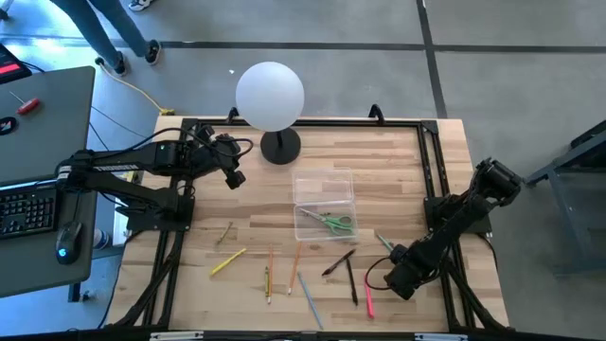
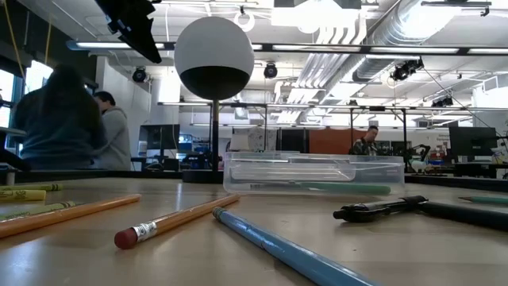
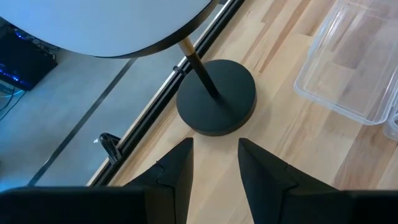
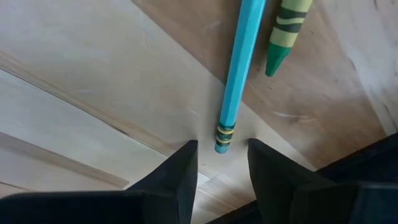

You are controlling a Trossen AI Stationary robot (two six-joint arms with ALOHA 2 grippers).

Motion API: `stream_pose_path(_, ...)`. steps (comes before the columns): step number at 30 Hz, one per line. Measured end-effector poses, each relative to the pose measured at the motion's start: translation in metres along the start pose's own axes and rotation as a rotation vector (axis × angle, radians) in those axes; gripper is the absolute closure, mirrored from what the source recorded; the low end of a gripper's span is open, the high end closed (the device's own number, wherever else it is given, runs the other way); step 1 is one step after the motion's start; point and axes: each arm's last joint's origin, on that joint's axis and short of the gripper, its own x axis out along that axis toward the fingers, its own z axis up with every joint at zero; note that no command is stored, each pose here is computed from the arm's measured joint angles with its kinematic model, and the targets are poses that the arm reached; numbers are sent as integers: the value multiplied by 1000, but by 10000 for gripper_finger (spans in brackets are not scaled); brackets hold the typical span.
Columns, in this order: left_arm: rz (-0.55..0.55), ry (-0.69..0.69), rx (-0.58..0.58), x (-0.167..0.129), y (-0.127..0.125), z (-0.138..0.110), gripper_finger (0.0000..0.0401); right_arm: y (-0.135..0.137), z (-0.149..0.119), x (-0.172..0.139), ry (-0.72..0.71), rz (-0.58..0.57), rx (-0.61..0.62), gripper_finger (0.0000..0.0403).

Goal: Pick & place school supplies into a supply box
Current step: Put the light blue pencil into the transparent supply box

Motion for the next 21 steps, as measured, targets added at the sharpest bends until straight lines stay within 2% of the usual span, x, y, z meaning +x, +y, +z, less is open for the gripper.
stream_pose_path(14,0,-6,-4,0,0,1,242,-1,0,1,-9,-10,3,381)
stream_pose_path(21,0,-6,-4,0,0,1,242,0,0,0,-15,-8,2,400)
